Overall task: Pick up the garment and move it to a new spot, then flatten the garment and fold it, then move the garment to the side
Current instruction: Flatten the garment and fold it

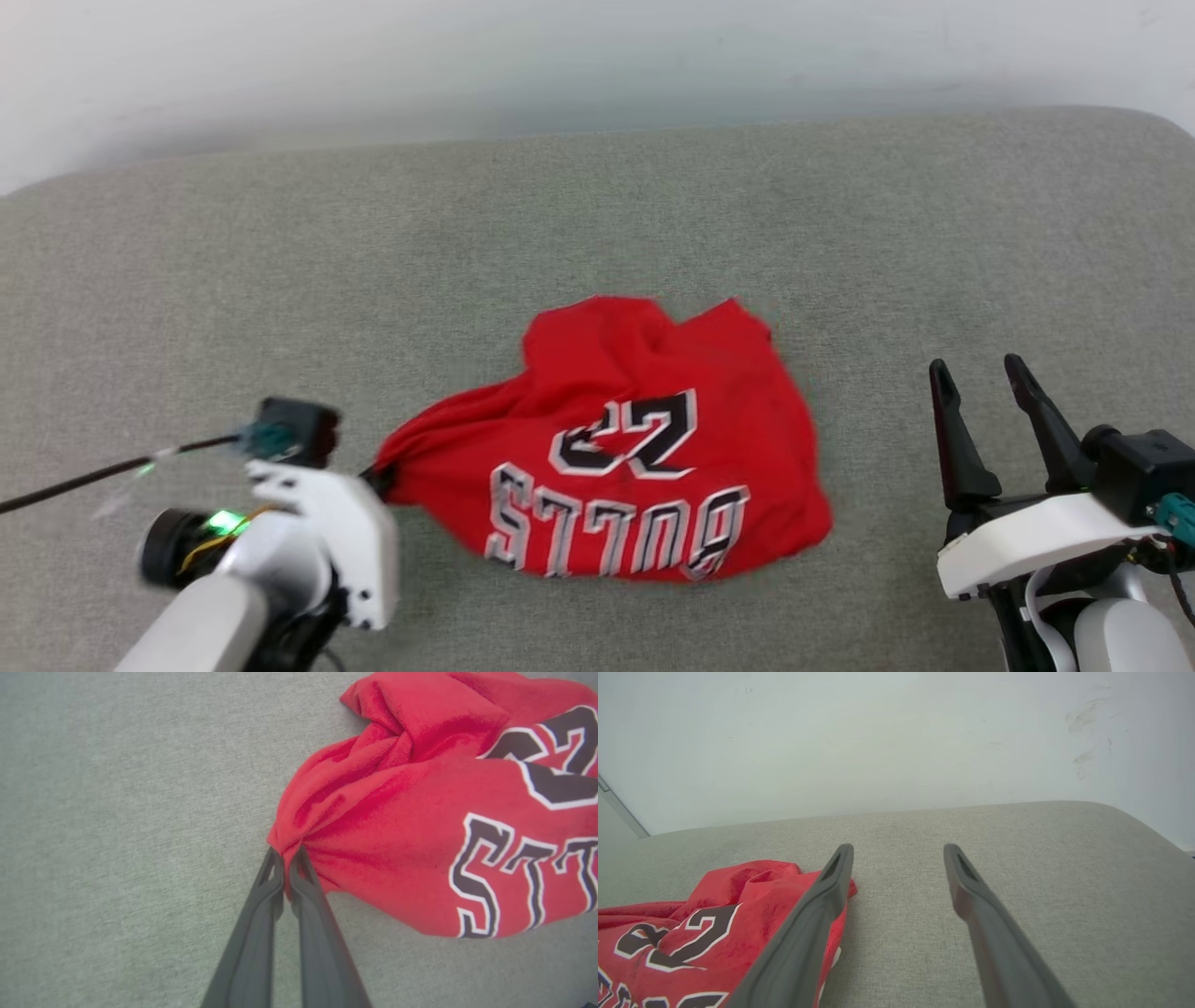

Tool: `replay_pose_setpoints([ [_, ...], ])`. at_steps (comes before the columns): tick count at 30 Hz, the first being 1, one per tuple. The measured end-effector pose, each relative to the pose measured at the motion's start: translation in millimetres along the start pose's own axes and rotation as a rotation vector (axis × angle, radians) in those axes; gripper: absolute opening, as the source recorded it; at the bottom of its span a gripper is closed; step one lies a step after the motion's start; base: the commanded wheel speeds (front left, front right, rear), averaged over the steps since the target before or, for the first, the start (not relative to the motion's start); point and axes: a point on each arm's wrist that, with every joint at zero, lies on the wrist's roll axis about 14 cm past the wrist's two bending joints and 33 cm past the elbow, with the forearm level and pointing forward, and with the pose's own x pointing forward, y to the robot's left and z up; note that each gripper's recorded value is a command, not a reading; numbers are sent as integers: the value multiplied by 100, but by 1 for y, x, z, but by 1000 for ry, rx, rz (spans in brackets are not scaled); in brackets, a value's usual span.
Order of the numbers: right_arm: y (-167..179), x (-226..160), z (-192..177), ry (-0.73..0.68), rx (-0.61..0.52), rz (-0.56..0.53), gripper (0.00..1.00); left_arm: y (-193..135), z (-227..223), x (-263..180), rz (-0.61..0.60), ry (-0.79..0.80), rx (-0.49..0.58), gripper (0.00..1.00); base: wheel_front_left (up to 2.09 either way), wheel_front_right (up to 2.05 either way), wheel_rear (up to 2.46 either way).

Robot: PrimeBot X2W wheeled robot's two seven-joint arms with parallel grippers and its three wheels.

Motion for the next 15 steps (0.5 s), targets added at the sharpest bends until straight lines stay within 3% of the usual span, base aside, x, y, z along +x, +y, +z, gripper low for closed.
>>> replay_pose_setpoints([
  [4, -1, 1, 2, -3, -6, -3, 100, 35, -24, -17, 116, 33, -104, 0, 0, 0, 0],
  [8, -2, 1, 5, -4, -18, -4, 100, 47, -59, -30, 170, 85, -224, 0, 0, 0, 0],
  [9, -1, 1, 6, -5, -18, -3, 100, 44, -62, -30, 162, 87, -238, 28, 0, 0, 0],
  [10, -1, 1, 7, -9, -19, -3, 100, 41, -62, -30, 157, 82, -249, 94, 0, 0, 0],
  [11, -1, 1, 8, -13, -21, -3, 100, 39, -61, -30, 152, 68, -256, 100, 0, 0, 0],
  [15, 0, -4, 12, -15, -28, -2, 100, 36, -45, -32, 151, -30, -246, 100, 0, 0, 0],
])
